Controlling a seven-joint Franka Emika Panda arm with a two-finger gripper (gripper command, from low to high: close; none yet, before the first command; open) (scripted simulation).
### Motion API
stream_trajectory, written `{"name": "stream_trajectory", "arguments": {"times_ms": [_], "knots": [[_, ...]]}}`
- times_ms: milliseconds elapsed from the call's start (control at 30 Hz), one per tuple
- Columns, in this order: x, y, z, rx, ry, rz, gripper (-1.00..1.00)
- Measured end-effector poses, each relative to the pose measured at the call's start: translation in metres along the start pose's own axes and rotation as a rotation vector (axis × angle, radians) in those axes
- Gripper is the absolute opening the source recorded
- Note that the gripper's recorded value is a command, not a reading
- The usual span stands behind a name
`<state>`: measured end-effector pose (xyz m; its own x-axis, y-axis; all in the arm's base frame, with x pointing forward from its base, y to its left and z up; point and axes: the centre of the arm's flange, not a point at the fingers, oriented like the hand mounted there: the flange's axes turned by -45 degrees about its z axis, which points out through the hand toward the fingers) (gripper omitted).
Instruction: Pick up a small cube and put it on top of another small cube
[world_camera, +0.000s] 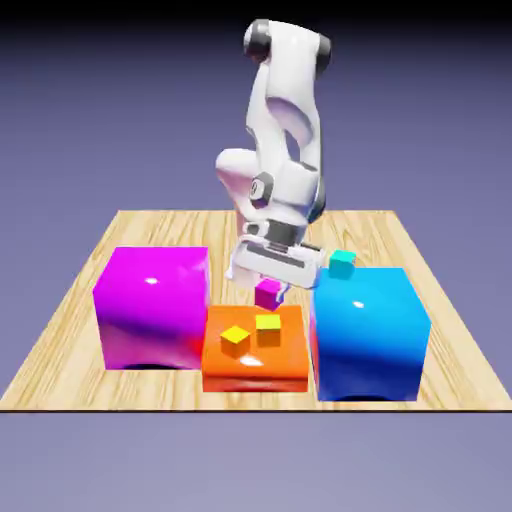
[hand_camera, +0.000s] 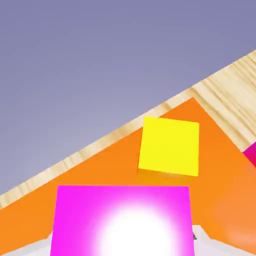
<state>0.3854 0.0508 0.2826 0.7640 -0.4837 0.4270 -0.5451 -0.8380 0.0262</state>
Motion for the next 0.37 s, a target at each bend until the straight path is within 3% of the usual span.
{"name": "stream_trajectory", "arguments": {"times_ms": [333,367], "knots": [[-0.007,-0.001,0.029,0.023,-0.019,0.007,-1.0],[-0.007,-0.001,0.031,0.026,-0.021,0.008,1.0]]}}
